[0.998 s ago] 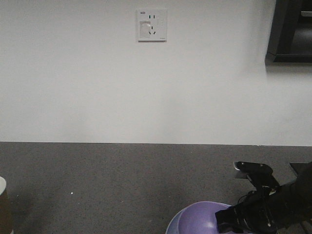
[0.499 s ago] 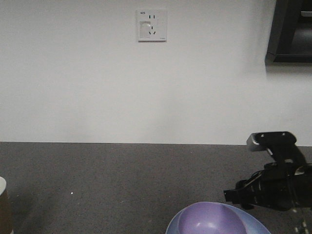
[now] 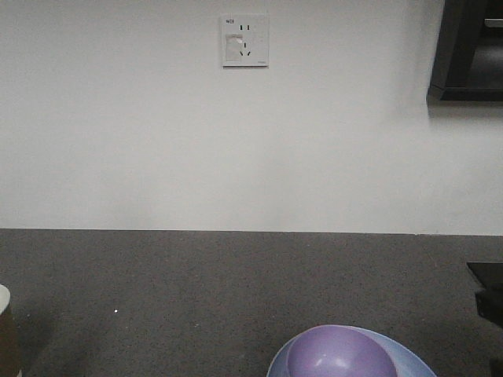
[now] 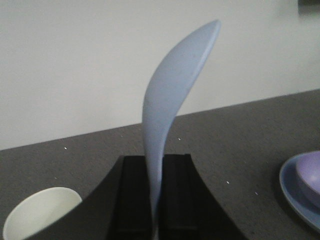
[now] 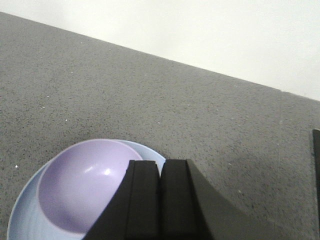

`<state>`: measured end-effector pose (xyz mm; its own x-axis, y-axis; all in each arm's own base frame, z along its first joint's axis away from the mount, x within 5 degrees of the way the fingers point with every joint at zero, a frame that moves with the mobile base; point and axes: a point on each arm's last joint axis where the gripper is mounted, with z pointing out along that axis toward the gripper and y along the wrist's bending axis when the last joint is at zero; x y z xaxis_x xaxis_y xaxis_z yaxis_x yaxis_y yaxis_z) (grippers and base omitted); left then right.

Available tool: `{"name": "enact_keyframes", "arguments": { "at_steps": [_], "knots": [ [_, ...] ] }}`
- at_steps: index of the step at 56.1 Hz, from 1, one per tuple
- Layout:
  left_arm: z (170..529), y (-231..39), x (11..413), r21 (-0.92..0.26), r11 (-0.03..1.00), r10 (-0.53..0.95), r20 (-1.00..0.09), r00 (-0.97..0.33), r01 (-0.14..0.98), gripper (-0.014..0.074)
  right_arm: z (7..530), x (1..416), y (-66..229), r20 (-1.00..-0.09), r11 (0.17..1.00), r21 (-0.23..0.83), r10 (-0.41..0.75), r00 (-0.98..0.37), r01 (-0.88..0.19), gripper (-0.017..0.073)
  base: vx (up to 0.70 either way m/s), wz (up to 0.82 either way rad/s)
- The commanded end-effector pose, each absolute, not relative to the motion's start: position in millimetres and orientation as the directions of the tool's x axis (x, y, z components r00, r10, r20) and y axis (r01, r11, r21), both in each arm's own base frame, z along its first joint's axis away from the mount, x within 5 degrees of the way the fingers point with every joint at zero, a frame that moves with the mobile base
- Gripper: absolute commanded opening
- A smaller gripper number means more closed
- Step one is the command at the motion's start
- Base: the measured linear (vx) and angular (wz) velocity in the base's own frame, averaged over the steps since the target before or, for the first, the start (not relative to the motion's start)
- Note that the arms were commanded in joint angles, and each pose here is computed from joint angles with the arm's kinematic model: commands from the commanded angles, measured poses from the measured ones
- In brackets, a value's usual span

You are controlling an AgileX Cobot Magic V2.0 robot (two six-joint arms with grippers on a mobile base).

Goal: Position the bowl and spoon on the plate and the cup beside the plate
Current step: 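Move the spoon with the left gripper over the bowl and lower it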

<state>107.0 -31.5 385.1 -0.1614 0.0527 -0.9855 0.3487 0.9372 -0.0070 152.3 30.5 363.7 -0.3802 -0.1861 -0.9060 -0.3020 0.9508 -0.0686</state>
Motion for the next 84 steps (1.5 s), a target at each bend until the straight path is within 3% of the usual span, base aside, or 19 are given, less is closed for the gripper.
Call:
{"name": "enact_keyframes", "arguments": {
  "at_steps": [1,13,29,57,73,84],
  "knots": [
    [407.6,-35.3,120.8,-0.028,0.922,0.041,-0.985,-0.170,0.385,0.0003,360.6,136.7,25.0,-0.951,0.964,-0.091,-0.159,-0.266,-0.252,-0.0010,0.00,0.00],
    [421.1,-55.0,175.1,-0.105,0.842,0.084,-0.943,-0.321,0.529,0.0003,331.6,112.8,20.6,-0.962,0.968,-0.105,-0.157,-0.224,-0.228,-0.0008,0.00,0.00],
    [392.7,-124.8,233.0,-0.261,0.667,0.183,-0.851,-0.493,0.698,0.0003,327.5,111.4,20.2,-0.963,0.969,-0.105,-0.156,-0.221,-0.225,-0.0008,0.00,0.00],
    [355.6,-255.3,289.2,-0.436,0.473,0.356,-0.700,-0.619,0.766,0.0003,328.3,111.8,19.2,-0.961,0.966,-0.134,-0.181,-0.208,-0.219,-0.0008,0.00,0.00],
    [334.4,-289.0,309.6,-0.458,0.497,0.400,-0.633,-0.663,0.737,0.0029,328.2,111.8,18.9,-0.960,0.965,-0.144,-0.190,-0.207,-0.218,-0.0008,0.00,0.00],
    [324.6,-299.3,308.9,-0.462,0.485,0.424,-0.618,-0.662,0.742,0.0192,328.2,111.8,18.9,-0.960,0.965,-0.144,-0.190,-0.207,-0.218,-0.0008,0.00,0.00]
  ]
}}
